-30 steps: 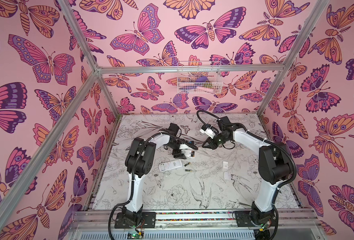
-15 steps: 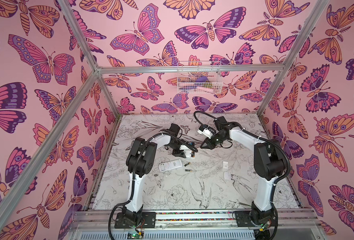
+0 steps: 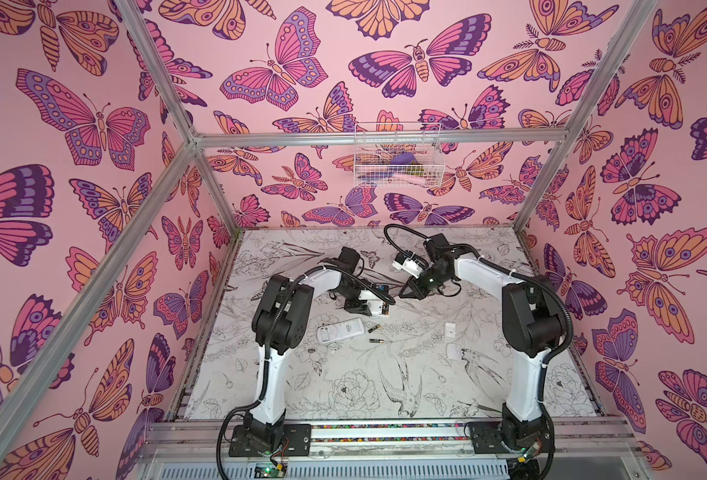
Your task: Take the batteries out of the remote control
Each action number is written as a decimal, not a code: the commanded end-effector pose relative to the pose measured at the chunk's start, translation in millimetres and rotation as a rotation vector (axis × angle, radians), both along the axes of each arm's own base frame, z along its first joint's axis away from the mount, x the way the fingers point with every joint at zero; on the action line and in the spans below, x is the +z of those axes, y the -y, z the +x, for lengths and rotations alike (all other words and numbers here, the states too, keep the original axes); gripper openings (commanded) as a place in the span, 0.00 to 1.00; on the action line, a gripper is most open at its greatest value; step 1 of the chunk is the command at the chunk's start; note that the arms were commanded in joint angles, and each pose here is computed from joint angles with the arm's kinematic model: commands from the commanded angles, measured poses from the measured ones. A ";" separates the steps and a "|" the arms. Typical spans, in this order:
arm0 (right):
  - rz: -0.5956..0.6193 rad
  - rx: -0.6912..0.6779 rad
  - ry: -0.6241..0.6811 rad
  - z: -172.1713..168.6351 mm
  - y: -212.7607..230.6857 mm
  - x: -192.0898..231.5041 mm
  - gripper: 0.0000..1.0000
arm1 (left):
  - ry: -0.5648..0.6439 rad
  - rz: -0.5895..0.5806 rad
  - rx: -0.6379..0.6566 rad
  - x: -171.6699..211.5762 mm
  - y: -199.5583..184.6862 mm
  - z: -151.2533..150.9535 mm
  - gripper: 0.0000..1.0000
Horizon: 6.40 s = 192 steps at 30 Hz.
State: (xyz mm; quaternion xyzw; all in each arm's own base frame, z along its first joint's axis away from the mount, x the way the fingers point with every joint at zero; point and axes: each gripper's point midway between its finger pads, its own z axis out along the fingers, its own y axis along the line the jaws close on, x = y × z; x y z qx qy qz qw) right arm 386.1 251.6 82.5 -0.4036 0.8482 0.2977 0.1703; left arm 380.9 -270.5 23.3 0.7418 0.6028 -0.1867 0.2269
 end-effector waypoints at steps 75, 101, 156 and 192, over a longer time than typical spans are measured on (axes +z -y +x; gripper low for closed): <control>-0.082 0.045 0.021 -10.6 3.7 -1.6 0.00 | -0.043 0.050 -0.038 -13.8 -1.0 -18.6 0.43; -0.045 0.047 0.002 -12.5 -12.5 -4.3 0.00 | -0.042 0.054 -0.045 -13.2 -2.0 -21.9 0.43; -0.078 0.026 0.021 -1.2 -3.3 4.5 0.00 | -0.037 0.056 -0.057 -15.4 -2.5 -22.1 0.42; -0.060 0.029 -0.011 -11.4 -4.2 4.7 0.00 | -0.040 0.052 -0.049 -13.1 -1.0 -21.5 0.42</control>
